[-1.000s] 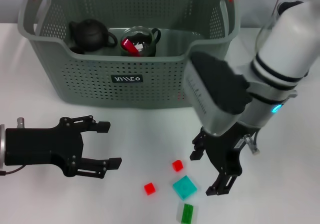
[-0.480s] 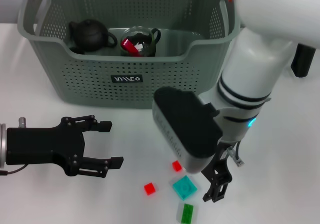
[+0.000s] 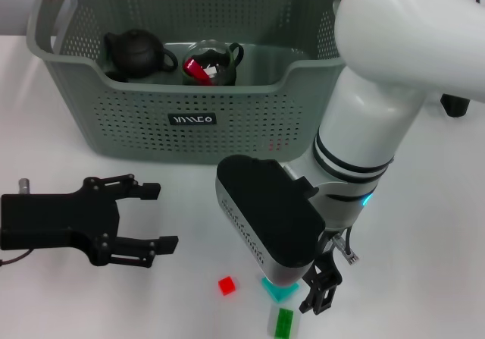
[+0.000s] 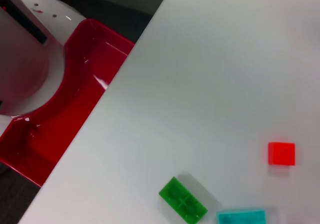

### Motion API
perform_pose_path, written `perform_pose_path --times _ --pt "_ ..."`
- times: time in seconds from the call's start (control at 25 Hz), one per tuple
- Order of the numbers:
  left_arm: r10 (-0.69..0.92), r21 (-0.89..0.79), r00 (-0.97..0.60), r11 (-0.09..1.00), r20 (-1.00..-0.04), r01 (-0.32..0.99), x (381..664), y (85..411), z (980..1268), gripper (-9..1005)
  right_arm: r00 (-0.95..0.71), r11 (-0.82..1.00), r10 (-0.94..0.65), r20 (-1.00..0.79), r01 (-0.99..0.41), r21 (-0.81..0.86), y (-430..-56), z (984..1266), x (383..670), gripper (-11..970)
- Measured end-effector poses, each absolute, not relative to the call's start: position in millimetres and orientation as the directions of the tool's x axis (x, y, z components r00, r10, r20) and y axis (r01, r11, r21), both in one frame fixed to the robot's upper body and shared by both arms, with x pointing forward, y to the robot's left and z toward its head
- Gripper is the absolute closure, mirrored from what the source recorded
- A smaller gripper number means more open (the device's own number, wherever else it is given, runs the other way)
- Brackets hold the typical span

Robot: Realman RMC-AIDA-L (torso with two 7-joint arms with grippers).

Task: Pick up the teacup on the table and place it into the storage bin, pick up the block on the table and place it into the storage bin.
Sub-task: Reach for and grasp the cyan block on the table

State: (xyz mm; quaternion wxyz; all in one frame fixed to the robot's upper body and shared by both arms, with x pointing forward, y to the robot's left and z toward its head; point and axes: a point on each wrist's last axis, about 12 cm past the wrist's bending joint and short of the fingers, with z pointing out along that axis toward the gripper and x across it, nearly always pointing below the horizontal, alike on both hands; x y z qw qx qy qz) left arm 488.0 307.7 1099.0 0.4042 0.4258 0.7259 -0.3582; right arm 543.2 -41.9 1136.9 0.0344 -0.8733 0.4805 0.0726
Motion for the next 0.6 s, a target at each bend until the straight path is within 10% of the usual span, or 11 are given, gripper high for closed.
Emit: perform_pose_path --times 0.6 --pt "0.315 -0.181 -0.319 0.398 -0.894 0.899 484.5 315.8 1100.3 76 0.576 -0.579 -0.807 -0.13 -0.815 -0.017 -35.4 1132.5 538.7 95"
